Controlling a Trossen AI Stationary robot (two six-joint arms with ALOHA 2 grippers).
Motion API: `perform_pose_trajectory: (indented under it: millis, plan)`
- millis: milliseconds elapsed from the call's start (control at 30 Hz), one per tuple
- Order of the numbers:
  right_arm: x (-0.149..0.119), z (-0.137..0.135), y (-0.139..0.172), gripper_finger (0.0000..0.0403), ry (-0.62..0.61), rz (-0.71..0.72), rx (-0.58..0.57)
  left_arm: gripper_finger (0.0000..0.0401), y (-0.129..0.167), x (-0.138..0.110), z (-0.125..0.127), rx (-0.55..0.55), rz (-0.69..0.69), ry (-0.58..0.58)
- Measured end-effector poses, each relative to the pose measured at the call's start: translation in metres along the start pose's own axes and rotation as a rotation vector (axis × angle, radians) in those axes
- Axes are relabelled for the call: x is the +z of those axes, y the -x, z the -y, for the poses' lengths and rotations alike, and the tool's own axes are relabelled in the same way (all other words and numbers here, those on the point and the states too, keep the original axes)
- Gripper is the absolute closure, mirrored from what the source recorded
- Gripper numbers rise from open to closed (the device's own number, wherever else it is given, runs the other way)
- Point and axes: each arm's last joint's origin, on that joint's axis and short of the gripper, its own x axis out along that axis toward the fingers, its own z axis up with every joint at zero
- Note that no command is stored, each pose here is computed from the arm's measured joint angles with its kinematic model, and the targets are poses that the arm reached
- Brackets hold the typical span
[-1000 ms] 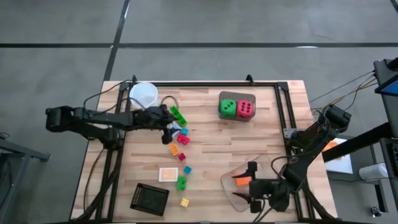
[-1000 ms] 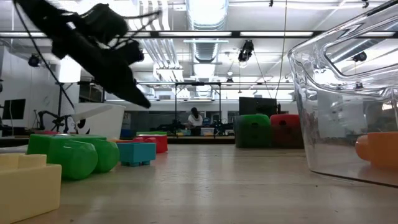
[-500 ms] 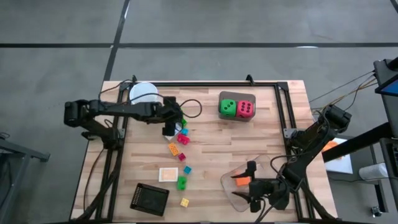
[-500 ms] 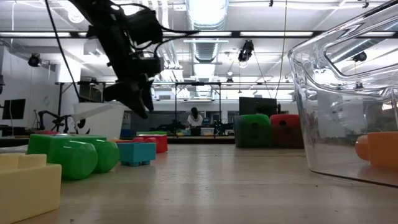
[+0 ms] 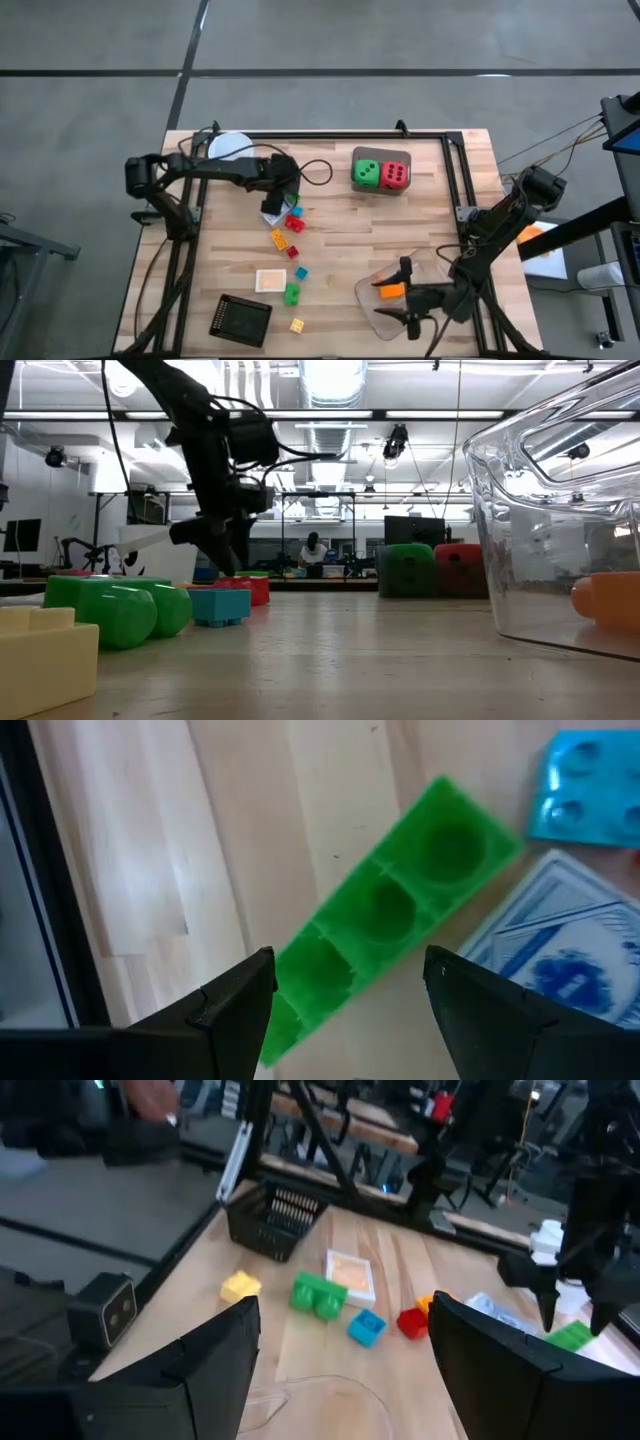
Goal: Pick & Place Toys
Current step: Put the green game piece into the transparent bin
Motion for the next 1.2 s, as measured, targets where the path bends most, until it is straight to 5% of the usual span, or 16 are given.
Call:
perform_pose_trajectory:
  millis: [800, 1200]
  plan:
    - [-0.008, 0.009, 0.008, 0.0124, -0.047, 0.048, 0.021, 0.0146, -0.004, -0.009, -0.015, -0.106, 0.051, 0.021]
    - [-0.008, 0.009, 0.008, 0.0124, -0.049, 0.050, 0.019, 0.0146, -0.035, -0.014, -0.012, -0.130, -0.052, 0.030]
